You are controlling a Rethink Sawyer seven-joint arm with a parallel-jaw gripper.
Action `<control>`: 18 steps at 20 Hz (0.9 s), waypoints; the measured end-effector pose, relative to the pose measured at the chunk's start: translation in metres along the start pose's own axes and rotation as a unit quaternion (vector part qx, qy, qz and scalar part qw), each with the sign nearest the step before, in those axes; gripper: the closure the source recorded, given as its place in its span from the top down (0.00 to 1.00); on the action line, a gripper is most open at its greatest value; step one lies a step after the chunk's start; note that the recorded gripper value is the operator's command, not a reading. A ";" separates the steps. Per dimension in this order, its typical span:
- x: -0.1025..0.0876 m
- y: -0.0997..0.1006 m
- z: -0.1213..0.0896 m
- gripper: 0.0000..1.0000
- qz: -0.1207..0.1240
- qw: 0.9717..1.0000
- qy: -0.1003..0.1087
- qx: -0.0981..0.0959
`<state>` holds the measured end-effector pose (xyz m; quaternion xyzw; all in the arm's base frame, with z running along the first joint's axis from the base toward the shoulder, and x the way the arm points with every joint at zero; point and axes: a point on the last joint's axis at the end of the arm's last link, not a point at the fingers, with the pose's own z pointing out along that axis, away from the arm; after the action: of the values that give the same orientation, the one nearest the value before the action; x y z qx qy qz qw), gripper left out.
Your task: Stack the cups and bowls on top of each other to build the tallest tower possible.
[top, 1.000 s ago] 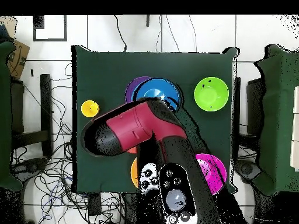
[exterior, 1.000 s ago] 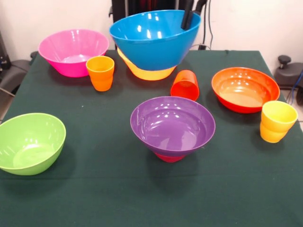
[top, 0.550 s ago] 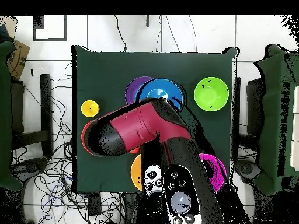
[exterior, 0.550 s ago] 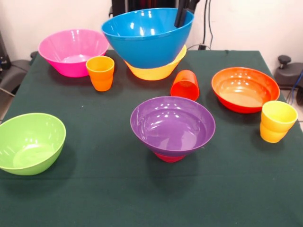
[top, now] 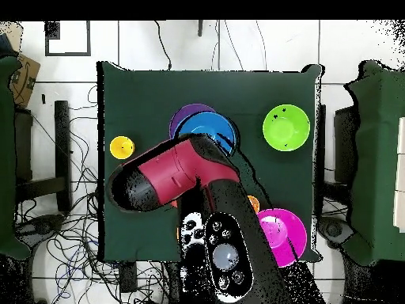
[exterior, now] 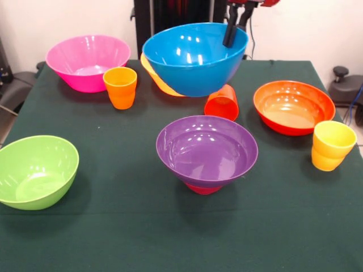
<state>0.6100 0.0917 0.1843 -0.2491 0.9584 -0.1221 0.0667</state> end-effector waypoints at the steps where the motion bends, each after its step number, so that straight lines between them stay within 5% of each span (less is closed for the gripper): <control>1: 0.000 0.002 0.001 0.00 -0.001 1.000 0.000 -0.001; 8: -0.001 0.016 0.012 0.00 -0.012 1.000 -0.004 -0.009; 18: 0.007 0.034 0.033 0.00 -0.053 0.999 -0.006 0.009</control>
<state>0.5938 0.1105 0.1433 -0.2997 0.9423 -0.1323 0.0685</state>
